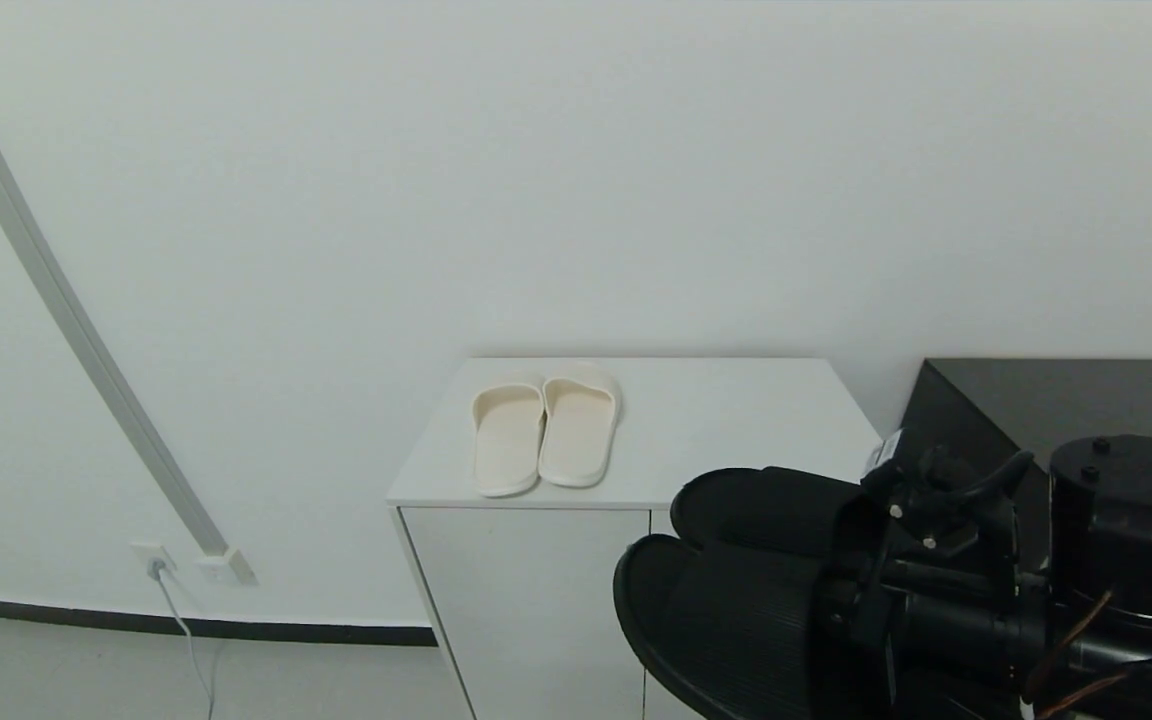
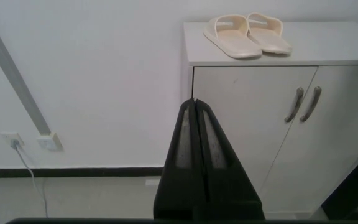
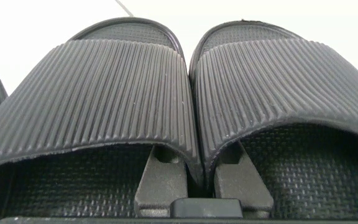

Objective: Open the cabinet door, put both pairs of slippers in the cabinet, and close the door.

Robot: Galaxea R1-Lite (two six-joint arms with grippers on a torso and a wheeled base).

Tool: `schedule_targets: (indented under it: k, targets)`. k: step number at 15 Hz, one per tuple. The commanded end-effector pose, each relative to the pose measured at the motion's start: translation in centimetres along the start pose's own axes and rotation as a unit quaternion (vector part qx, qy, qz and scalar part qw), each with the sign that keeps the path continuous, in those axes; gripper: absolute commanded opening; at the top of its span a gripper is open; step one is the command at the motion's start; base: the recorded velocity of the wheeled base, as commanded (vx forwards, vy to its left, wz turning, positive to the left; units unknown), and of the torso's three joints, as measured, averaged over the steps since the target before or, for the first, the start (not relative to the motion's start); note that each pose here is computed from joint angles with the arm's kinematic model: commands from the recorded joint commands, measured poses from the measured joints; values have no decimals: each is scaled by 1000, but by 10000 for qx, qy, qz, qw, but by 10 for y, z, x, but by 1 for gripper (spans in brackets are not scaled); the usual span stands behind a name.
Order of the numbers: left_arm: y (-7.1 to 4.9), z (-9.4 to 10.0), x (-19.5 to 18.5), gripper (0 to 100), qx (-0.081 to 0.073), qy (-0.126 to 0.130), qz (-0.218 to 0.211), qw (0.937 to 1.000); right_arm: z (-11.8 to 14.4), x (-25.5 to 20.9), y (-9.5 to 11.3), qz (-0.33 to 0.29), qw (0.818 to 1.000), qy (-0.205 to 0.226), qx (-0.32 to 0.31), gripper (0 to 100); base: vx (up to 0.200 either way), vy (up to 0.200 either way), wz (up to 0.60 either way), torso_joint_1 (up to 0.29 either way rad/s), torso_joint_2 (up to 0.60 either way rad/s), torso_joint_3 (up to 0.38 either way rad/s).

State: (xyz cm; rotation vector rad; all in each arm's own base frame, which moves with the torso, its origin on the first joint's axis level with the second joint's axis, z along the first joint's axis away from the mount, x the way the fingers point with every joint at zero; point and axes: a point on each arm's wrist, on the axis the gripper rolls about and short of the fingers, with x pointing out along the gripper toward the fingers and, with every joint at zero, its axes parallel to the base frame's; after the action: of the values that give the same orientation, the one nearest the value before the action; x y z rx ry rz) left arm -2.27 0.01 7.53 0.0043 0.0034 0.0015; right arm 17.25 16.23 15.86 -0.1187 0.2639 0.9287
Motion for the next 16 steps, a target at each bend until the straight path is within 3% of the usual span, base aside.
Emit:
schedule_targets:
  k: [1,8,12,13,16]
  targets:
    - [0,0,0,0,2,-2,0,10000,-2,2,0,5,10000,44,6,0,0,0,0,0,0,0]
    - [0,0,0,0,2,-2,0,10000,-3,2,0,14,10000,66,11,0,0,0,0,0,0,0]
    - [0,0,0,0,9,29,-31,10000,-5,1,0,22,10000,88,15,0,0,0,0,-132,315,172]
    - [0,0,0,100,2,29,-31,10000,-5,1,0,23,10000,96,17,0,0,0,0,-159,388,212]
    - [0,0,0,100,2,14,-31,10000,-10,1,0,27,9998,201,37,0,0,0,0,-190,429,242]
